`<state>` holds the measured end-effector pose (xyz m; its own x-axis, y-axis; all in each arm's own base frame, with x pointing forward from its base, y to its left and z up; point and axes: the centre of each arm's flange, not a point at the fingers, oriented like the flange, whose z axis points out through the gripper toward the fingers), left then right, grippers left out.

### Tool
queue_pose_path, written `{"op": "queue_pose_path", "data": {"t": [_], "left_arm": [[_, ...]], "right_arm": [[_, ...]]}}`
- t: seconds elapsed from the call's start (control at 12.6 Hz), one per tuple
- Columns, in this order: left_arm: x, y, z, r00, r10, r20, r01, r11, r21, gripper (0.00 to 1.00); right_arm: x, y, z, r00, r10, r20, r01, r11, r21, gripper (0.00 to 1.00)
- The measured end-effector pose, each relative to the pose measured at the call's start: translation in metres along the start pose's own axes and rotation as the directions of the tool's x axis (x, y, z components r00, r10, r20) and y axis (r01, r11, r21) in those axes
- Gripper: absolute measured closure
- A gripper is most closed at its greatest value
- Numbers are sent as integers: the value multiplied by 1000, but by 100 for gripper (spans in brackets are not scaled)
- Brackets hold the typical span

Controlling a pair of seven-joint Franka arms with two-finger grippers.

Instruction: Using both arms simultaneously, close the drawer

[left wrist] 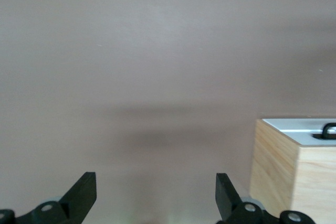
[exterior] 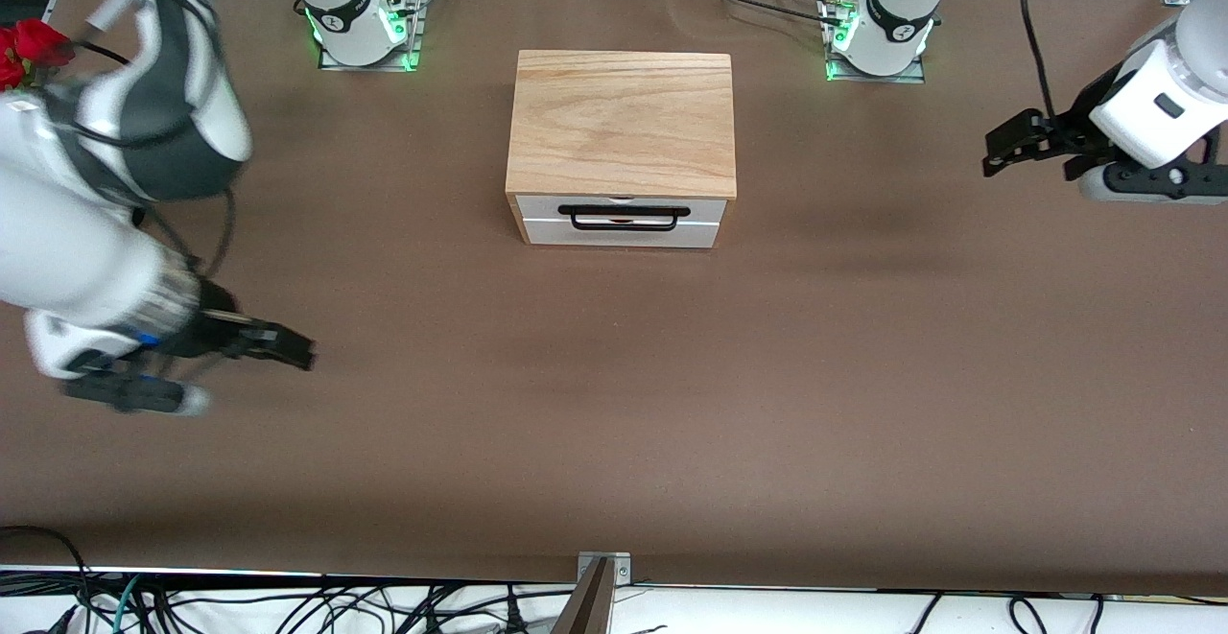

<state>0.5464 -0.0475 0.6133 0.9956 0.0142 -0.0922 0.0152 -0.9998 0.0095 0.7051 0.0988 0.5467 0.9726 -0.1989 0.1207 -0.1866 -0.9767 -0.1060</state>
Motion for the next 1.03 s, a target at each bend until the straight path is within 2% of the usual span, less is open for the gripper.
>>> {"op": "queue_pose_path", "data": {"t": [0.16,0.4,0.55,0.71,1.03], "left_arm": [[2,-9,-1,1000,-12,-6,12,999,43,0],[8,-12,8,999,-43,12,42,998,53,0],[10,-11,10,998,-62,7,62,997,53,0],[14,-11,5,997,-68,-36,70,996,46,0],[21,-12,-1,992,-75,-97,78,996,30,0]], "right_arm": [[-15,23,-43,1000,23,-19,-23,1000,-4,0],[-29,55,-57,999,27,-17,-28,998,-49,0],[-33,70,-52,998,-66,21,67,996,-61,0],[-42,83,-49,990,-126,59,130,989,-65,0],[-70,96,-47,983,-139,120,150,984,-92,0]]}}
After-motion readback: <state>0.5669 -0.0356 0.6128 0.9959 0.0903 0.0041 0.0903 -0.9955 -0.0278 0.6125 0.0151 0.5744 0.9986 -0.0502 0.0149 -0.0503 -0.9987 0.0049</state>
